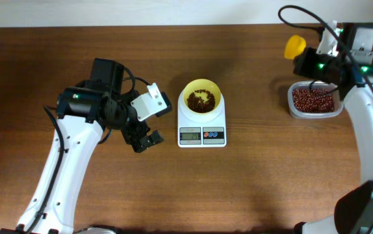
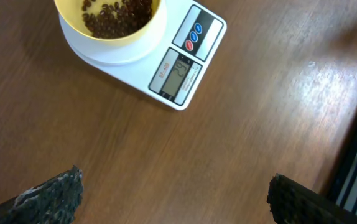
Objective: Scoop item into bowl and weigh 50g on scale
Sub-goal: 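Lower the scoop into the bean tub with the right gripper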
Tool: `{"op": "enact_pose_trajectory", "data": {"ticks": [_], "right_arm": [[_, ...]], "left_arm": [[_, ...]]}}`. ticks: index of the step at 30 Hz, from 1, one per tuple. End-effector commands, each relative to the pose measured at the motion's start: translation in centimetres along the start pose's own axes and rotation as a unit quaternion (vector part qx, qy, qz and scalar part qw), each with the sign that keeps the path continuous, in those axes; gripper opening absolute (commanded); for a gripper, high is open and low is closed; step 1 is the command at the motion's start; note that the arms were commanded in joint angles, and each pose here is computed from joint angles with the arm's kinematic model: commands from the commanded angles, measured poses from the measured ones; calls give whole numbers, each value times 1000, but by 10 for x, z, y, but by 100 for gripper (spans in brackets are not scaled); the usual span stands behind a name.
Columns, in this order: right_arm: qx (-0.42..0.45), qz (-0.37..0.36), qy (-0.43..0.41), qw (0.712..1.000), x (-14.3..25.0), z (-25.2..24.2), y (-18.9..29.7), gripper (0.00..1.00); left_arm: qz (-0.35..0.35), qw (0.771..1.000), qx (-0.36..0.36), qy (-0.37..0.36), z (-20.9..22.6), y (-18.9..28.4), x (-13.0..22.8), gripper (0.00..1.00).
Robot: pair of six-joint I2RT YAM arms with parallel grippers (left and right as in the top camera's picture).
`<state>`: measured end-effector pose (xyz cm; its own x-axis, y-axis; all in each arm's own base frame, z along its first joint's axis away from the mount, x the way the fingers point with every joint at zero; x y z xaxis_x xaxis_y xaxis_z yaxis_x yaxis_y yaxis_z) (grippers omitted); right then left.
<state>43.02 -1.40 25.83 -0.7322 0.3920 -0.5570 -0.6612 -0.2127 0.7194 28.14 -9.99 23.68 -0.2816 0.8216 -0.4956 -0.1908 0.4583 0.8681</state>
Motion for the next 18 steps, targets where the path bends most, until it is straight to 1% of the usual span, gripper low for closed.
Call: {"op": "enact_pose_trajectory", "data": {"ticks": [1,3,4,5,7,9,10,14,18], "right_arm": [[80,-12,9,997,-13,-8,36,4],[139,23,1,990,1,-23,47,4],[181,58,-4,982,17,-35,52,4],[199,74,-6,977,24,-40,55,4],[249,88,-2,964,31,-53,62,4],[328,77,11,942,30,-74,69,4],[348,76,18,934,29,-79,71,4],[349,121,69,927,35,-87,54,4],[344,164,76,921,44,-96,26,4]], "left_arm": [[-3,1000,5,-4,0,-1,1,99],[-3,1000,5,-4,0,-1,1,99],[-3,1000,5,-4,0,-1,1,99],[-3,1000,5,-4,0,-1,1,99],[-3,1000,5,-4,0,-1,1,99],[-3,1000,5,-4,0,-1,1,99],[-3,1000,5,-4,0,-1,1,99],[-3,1000,5,-4,0,-1,1,99],[-3,1000,5,-4,0,-1,1,99]]}}
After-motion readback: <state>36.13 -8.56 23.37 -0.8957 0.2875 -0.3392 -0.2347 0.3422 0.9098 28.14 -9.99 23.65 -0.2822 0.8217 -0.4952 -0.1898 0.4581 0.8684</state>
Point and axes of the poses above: each gripper's point midway between its finger pads, its own y axis back along the fingers, its own z axis along the line the jaws close on, x = y × z, the point moved 4 cm from there along y, back along the fingers, and after that the axes turned 8 degrees about -y, right-handed, at the moved point
